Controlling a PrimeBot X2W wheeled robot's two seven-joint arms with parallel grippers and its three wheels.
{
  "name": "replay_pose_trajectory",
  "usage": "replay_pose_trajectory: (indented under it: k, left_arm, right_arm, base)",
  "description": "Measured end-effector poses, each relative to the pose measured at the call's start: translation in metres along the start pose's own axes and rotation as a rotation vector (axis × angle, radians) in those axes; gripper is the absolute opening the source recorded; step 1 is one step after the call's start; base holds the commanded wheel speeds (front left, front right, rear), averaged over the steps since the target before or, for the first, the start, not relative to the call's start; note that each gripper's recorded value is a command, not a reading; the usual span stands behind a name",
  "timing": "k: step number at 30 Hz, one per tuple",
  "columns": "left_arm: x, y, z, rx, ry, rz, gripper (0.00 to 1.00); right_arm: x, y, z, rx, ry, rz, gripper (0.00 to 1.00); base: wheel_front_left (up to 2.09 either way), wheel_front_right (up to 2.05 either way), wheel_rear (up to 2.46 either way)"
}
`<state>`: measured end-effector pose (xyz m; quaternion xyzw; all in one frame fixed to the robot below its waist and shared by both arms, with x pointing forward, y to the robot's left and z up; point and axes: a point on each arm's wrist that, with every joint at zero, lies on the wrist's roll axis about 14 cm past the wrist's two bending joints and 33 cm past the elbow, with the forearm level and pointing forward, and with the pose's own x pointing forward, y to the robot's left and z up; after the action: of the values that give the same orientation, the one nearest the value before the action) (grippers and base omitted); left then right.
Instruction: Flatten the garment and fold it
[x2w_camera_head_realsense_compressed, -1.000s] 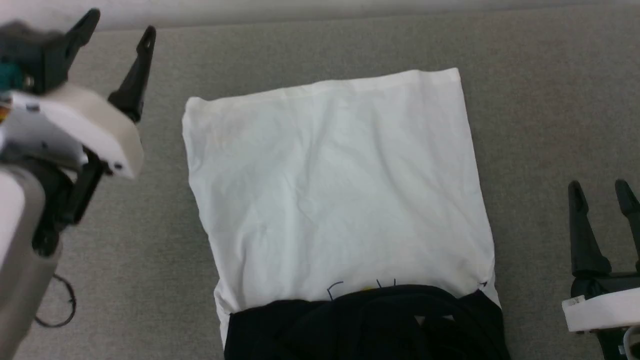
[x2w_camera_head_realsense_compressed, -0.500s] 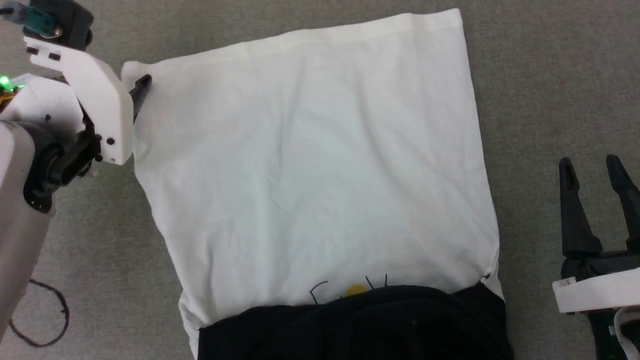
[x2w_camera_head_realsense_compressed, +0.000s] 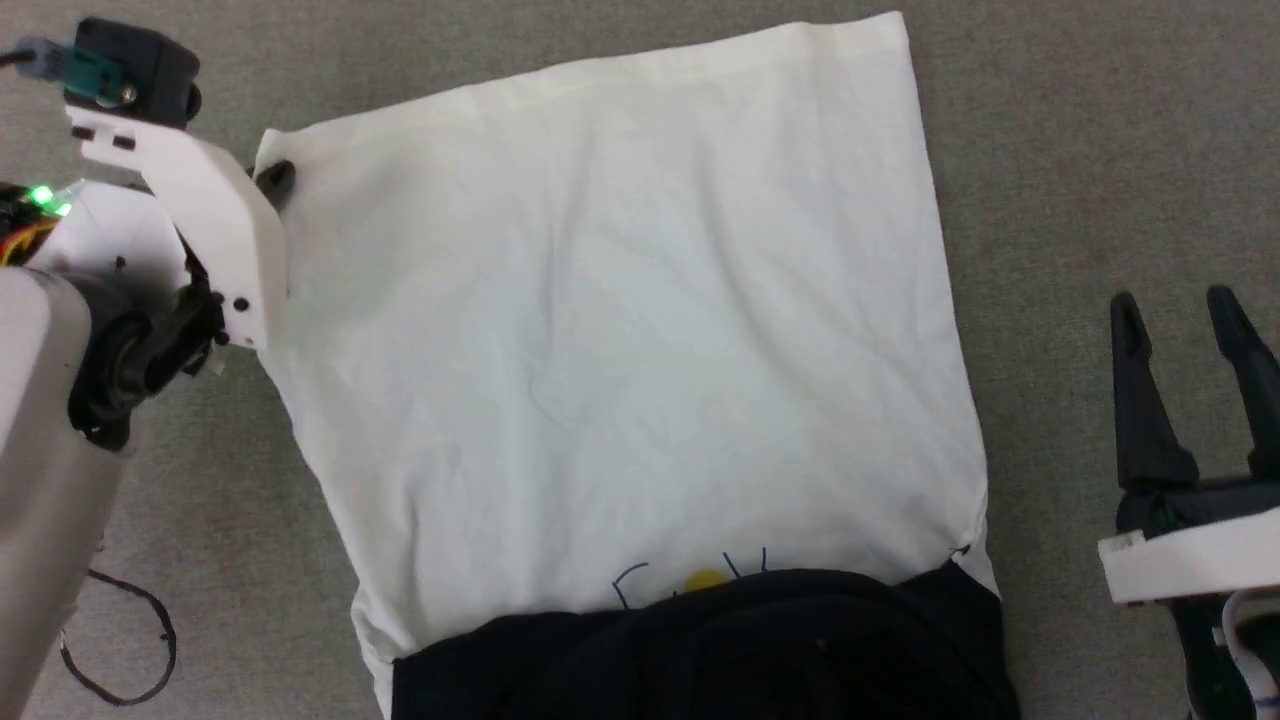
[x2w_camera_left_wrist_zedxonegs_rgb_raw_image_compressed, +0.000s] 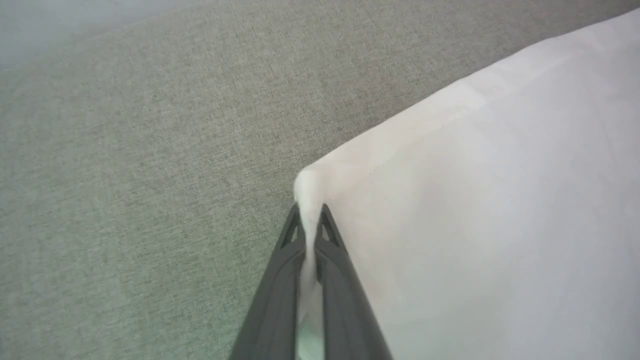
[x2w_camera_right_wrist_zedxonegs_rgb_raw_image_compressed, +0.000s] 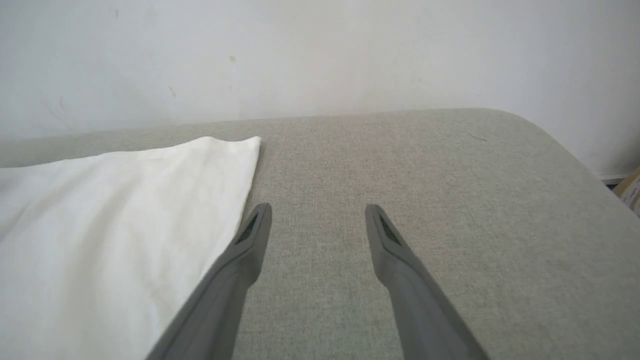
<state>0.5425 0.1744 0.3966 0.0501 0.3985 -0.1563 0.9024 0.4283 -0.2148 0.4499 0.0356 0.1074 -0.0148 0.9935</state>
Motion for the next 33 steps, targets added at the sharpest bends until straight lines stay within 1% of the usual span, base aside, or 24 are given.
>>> replay_pose_trajectory:
  k: [3, 7, 9, 11, 13, 14, 16, 18, 21, 23, 25, 29, 33]
  left_arm:
    - [-0.008, -0.002, 0.005, -0.009, -0.041, 0.002, 0.0]
    - [-0.02, -0.006, 0.012, -0.014, -0.081, 0.0, 0.0]
    - [-0.025, -0.006, 0.013, -0.015, -0.091, 0.002, 0.0]
    - [-0.028, -0.007, 0.013, -0.017, -0.095, 0.002, 0.0]
    - [-0.029, -0.007, 0.012, -0.022, -0.1, 0.002, 0.0]
    - [-0.028, -0.007, 0.011, -0.025, -0.099, 0.0, 0.0]
    - [-0.025, -0.009, 0.008, -0.031, -0.096, -0.006, 0.0]
    - [-0.022, -0.01, 0.007, -0.036, -0.097, -0.013, 0.0]
    - [-0.018, -0.008, 0.005, -0.042, -0.092, -0.01, 0.0]
    - [-0.016, -0.007, 0.001, -0.046, -0.083, -0.009, 0.0]
    - [-0.013, -0.006, -0.001, -0.049, -0.078, -0.009, 0.0]
    - [-0.007, -0.003, -0.007, -0.051, -0.063, -0.008, 0.0]
    - [-0.001, 0.001, -0.008, -0.045, -0.068, -0.006, 0.0]
  right_arm:
    - [0.009, 0.014, 0.029, -0.019, -0.071, 0.041, 1.0]
    - [0.03, 0.04, 0.098, -0.09, -0.227, 0.117, 1.0]
    - [0.042, 0.05, 0.128, -0.12, -0.275, 0.155, 1.0]
    - [0.057, 0.059, 0.147, -0.116, -0.279, 0.19, 1.0]
    - [0.075, 0.068, 0.151, -0.1, -0.229, 0.225, 1.0]
    - [0.085, 0.069, 0.147, -0.093, -0.187, 0.23, 1.0]
    - [0.104, 0.069, 0.134, -0.125, -0.09, 0.235, 1.0]
    - [0.122, 0.064, 0.118, -0.108, -0.002, 0.215, 1.0]
    - [0.141, 0.062, 0.077, -0.112, 0.179, 0.201, 1.0]
    - [0.147, 0.063, 0.051, -0.159, 0.276, 0.201, 1.0]
    - [0.151, 0.065, 0.033, -0.19, 0.332, 0.211, 1.0]
    - [0.159, 0.062, -0.002, -0.188, 0.437, 0.201, 1.0]
    - [0.164, 0.066, -0.027, -0.181, 0.499, 0.211, 1.0]
  base:
    - [0.0, 0.0, 0.0]
    - [0.0, 0.0, 0.0]
    - [0.0, 0.0, 0.0]
    - [0.0, 0.0, 0.0]
    - [0.0, 0.0, 0.0]
    - [0.0, 0.0, 0.0]
    - [0.0, 0.0, 0.0]
    - [0.0, 0.0, 0.0]
    - [0.0, 0.0, 0.0]
    - [0.0, 0.0, 0.0]
    - [0.0, 0.0, 0.0]
    - [0.0, 0.0, 0.0]
    - [0.0, 0.0, 0.0]
